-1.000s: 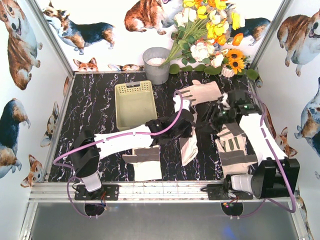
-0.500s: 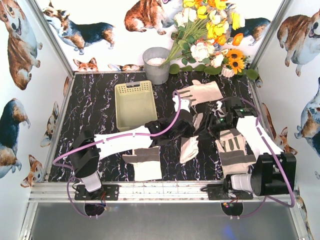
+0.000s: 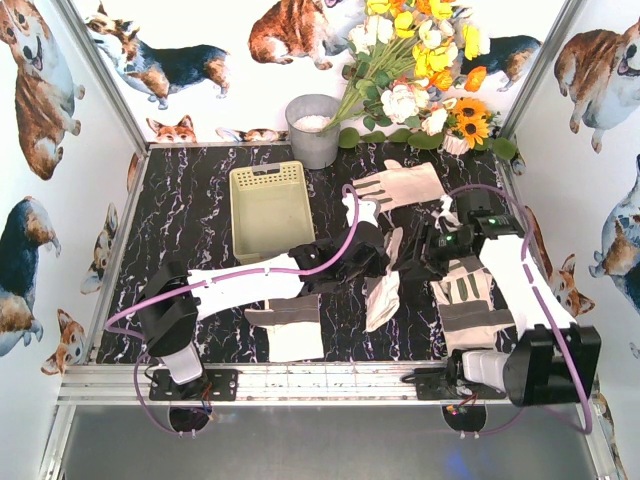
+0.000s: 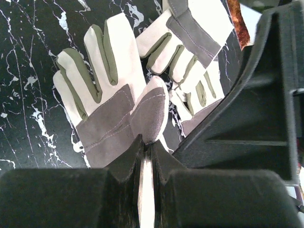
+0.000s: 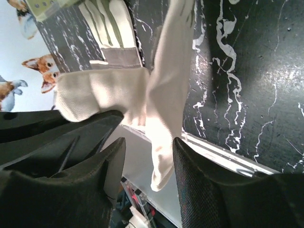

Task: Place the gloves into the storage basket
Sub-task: Pick up the glove from the center of the board.

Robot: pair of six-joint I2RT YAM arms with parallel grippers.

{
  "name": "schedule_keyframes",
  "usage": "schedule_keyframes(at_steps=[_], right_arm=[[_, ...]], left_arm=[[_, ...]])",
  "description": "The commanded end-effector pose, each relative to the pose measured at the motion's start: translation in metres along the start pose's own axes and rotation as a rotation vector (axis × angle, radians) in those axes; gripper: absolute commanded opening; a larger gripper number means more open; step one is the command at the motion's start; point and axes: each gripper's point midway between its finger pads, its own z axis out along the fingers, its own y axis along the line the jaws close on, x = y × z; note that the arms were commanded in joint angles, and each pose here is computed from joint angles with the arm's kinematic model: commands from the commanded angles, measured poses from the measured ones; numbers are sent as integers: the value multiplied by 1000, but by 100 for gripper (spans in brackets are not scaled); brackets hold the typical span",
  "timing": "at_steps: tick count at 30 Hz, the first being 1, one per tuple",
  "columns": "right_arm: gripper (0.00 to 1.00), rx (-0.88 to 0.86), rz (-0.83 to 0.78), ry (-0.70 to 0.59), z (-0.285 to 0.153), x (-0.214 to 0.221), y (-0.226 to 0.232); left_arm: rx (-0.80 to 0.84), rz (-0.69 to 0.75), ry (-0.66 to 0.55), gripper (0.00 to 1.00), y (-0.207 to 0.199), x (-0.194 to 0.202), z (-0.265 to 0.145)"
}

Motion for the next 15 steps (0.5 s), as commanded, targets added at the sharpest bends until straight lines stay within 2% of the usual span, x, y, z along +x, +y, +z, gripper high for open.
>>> schedule_keyframes(at_steps=[1,4,15], right_arm=[[47,-64,-34,-100,-8,-18,19],[45,-110,-2,-108,-1,-25,22],[42,-70,11,-140,5,-42,5]], left_arm=[[64,-5,-37,0,-17,-14,-10],[74,-5,-42,0,-19,-15,-10],[92,3,-44,0,-25,-20,-14]])
